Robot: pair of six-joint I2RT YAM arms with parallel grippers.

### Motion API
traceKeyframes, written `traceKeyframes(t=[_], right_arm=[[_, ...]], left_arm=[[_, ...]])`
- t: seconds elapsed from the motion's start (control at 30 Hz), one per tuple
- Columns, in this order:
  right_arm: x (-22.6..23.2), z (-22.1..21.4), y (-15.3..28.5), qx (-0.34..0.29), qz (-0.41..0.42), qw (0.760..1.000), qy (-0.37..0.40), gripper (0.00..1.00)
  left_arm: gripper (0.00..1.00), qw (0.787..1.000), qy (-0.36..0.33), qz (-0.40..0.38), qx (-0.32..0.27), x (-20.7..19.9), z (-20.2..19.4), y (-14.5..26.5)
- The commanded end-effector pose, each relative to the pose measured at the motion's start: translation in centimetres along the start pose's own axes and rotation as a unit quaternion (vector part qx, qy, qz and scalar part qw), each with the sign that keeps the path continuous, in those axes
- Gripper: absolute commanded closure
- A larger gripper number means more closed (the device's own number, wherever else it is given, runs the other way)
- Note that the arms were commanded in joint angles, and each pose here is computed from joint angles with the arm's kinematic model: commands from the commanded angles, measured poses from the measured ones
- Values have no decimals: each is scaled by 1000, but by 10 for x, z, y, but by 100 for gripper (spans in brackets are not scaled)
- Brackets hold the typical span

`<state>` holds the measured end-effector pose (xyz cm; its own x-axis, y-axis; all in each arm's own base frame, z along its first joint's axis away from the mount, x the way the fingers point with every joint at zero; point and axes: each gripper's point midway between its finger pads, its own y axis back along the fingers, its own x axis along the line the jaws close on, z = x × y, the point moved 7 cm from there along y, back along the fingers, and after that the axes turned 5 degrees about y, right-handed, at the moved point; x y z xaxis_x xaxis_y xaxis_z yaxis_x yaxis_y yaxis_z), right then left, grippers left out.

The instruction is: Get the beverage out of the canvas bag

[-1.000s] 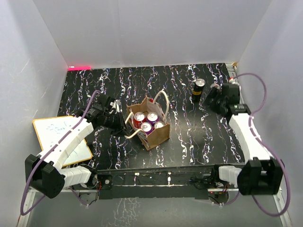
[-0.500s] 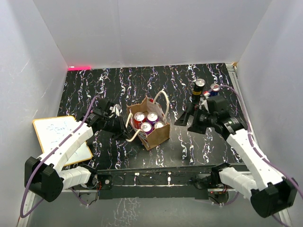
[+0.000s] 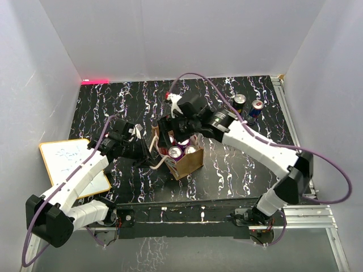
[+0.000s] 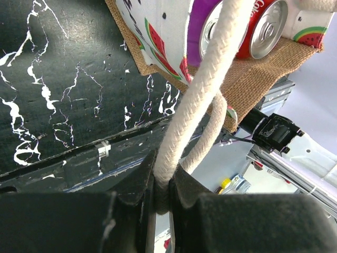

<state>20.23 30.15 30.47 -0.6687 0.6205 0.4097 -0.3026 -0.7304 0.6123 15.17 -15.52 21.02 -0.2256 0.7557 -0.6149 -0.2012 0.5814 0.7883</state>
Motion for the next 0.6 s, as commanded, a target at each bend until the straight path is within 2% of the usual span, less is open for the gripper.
traceKeyframes(t=[0.0,0.1,0.3,0.4,0.57], right_arm=[[-25,26,-21,-25,-52,982,180,12],[-36,32,-38,-16,-64,967,247,10],[-58,18,-73,60,-54,938,337,9],[-61,17,-84,65,-41,932,355,7],[-67,10,-111,78,-30,935,345,7]], left_arm=[[100,1000,7,15,0,9,-8,6],[100,1000,12,15,-2,11,-9,5],[100,999,3,32,1,13,-6,4],[100,999,-1,47,5,14,-5,5],[100,999,4,54,1,18,-8,6]])
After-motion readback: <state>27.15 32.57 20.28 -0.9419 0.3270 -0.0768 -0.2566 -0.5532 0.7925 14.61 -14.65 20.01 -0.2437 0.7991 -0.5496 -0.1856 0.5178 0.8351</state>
